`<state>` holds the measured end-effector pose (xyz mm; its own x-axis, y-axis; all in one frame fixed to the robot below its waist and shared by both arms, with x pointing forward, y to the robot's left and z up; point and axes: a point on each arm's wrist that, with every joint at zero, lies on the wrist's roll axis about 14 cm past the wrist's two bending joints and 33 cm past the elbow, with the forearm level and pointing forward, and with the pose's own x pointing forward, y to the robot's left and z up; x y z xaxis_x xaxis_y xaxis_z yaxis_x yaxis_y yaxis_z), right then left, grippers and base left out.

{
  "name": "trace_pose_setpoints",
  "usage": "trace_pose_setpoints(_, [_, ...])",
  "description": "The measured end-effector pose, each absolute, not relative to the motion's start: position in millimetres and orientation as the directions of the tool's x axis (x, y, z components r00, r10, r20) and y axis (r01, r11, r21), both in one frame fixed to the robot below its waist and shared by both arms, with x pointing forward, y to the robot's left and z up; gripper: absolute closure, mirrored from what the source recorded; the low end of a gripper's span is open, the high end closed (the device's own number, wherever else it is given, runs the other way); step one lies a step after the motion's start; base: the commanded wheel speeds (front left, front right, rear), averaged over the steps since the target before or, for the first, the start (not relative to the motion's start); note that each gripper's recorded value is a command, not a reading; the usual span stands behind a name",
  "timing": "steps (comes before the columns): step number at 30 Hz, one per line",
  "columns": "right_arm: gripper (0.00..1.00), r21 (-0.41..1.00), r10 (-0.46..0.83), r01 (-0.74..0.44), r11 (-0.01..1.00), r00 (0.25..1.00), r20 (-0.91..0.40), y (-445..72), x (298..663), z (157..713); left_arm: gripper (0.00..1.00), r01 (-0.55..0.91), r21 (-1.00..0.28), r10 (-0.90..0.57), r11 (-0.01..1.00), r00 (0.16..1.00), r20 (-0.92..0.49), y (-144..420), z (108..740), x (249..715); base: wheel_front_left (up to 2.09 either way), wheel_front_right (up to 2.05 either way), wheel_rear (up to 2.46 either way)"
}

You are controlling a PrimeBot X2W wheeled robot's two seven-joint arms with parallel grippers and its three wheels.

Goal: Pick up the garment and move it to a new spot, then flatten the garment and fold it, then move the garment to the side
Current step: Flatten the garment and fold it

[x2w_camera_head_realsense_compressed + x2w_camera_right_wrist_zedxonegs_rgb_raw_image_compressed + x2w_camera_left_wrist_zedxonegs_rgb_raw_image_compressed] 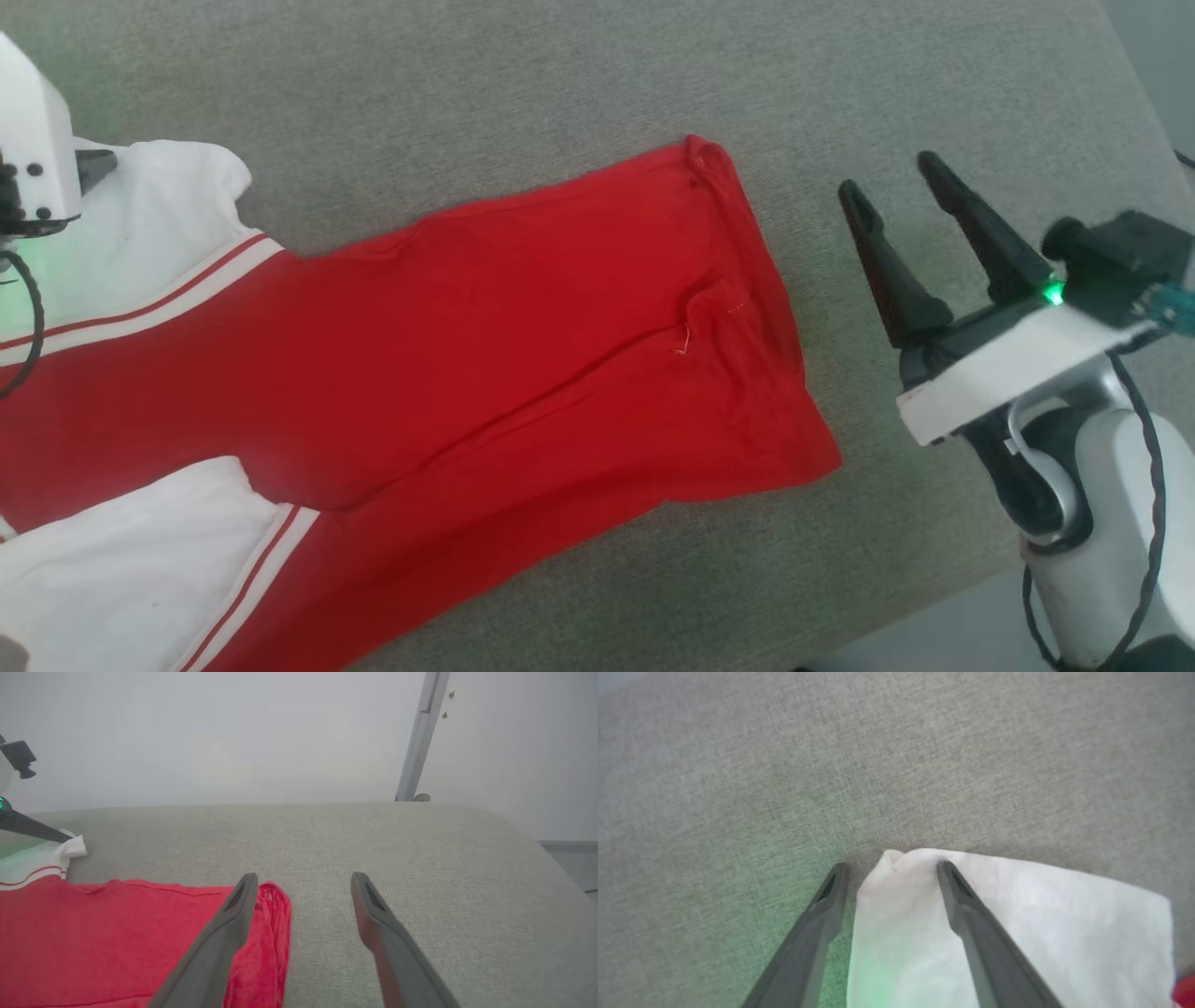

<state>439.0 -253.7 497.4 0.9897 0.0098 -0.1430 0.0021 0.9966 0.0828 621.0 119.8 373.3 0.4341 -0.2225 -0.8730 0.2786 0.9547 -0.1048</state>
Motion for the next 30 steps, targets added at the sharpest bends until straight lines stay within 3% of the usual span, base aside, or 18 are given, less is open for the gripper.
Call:
trace_pose_setpoints(13, [0.0, 0.106, 0.151, -0.118, 0.987, 0.903, -0.402, -231, 480, 458, 1.0, 0.298, -0.125, -0.246, 0.946, 0.415, -0.876, 118, 373, 615, 0.0, 0.0, 0.0])
trace_pose_setpoints(20, [0.0, 0.134, 0.215, -0.169, 0.977, 0.776, -0.593, -212, 497, 416, 1.0, 0.297, -0.131, -0.255, 0.946, 0.43, -0.866, 121, 374, 615, 0.0, 0.0, 0.0])
trace_pose_setpoints(25, [0.0, 0.142, 0.233, -0.192, 0.971, 0.645, -0.727, -202, 497, 388, 1.0, 0.293, -0.133, -0.257, 0.947, 0.439, -0.861, 123, 374, 615, 0.0, 0.0, 0.0])
trace_pose_setpoints(26, [0.11, 0.139, 0.232, -0.194, 0.971, 0.619, -0.751, -202, 497, 384, 1.0, 0.291, -0.133, -0.256, 0.948, 0.441, -0.86, 124, 373, 616, 0.0, 0.0, 0.0])
trace_pose_setpoints(27, [0.62, 0.138, 0.232, -0.2, 0.97, 0.597, -0.768, -200, 498, 381, 1.0, 0.289, -0.133, -0.255, 0.948, 0.442, -0.86, 125, 373, 615, 0.0, 0.0, 0.0])
trace_pose_setpoints(28, [1.0, 0.137, 0.232, -0.203, 0.97, 0.583, -0.779, -200, 499, 380, 1.0, 0.287, -0.131, -0.254, 0.949, 0.447, -0.858, 125, 374, 616, 0.0, 0.0, 0.0])
trace_pose_setpoints(30, [1.0, 0.126, 0.232, -0.222, 0.967, 0.557, -0.797, -198, 501, 379, 1.0, 0.287, -0.131, -0.257, 0.949, 0.459, -0.85, 125, 374, 616, 0.0, 0.0, 0.0])
